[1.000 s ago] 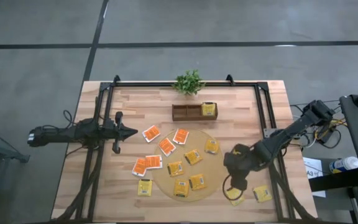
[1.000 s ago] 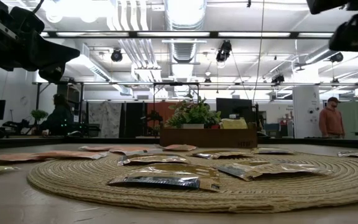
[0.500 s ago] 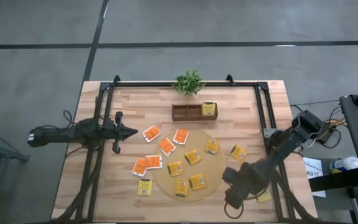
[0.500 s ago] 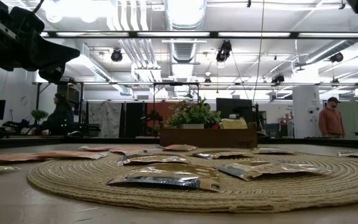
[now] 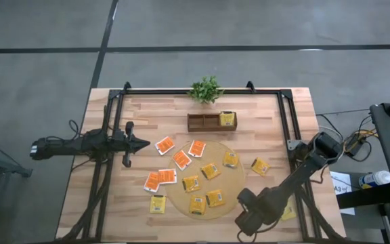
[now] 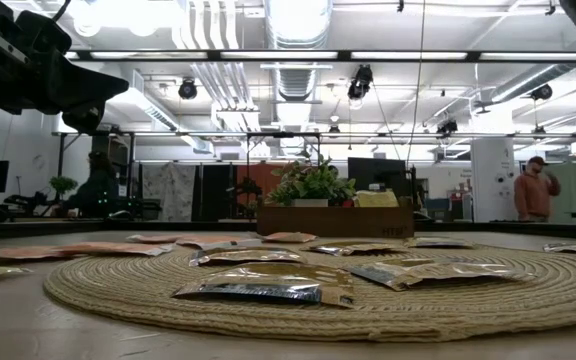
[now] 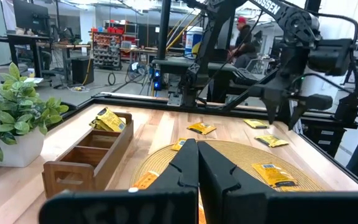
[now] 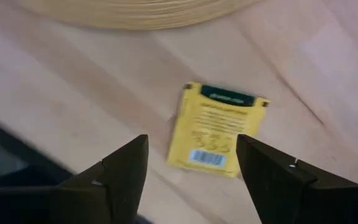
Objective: Pick & Place Tea
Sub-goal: Put the yellow tea bag into the right section of the wooden organizer
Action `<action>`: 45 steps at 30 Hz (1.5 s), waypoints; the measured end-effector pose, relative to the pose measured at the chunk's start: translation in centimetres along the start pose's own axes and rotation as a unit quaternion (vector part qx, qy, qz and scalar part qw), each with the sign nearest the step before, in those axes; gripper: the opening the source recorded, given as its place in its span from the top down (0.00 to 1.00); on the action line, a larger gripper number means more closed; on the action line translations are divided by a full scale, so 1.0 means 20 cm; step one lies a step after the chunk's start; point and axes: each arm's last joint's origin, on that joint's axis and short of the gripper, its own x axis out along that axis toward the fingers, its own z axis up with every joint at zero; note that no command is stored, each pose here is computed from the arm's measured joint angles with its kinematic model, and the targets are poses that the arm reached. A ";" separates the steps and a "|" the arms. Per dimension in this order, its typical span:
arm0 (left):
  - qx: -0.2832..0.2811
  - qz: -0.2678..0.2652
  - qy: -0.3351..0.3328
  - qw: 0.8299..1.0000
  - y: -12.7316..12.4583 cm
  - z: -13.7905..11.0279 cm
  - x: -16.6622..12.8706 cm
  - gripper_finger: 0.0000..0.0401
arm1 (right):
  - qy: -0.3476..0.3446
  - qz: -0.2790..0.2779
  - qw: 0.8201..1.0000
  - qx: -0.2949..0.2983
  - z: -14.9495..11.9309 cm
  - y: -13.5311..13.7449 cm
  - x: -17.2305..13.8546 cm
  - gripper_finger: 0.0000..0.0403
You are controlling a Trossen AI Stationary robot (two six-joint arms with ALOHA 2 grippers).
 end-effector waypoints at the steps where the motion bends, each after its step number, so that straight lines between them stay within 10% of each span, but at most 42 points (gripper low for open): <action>1: 0.000 0.000 0.000 1.000 0.00 0.00 0.00 1.00 | -0.001 -0.007 1.000 0.010 0.00 -0.01 0.01 0.41; 45: 0.000 0.000 0.000 1.000 0.00 0.00 0.00 1.00 | 0.019 -0.004 0.998 0.055 0.06 -0.15 0.31 0.44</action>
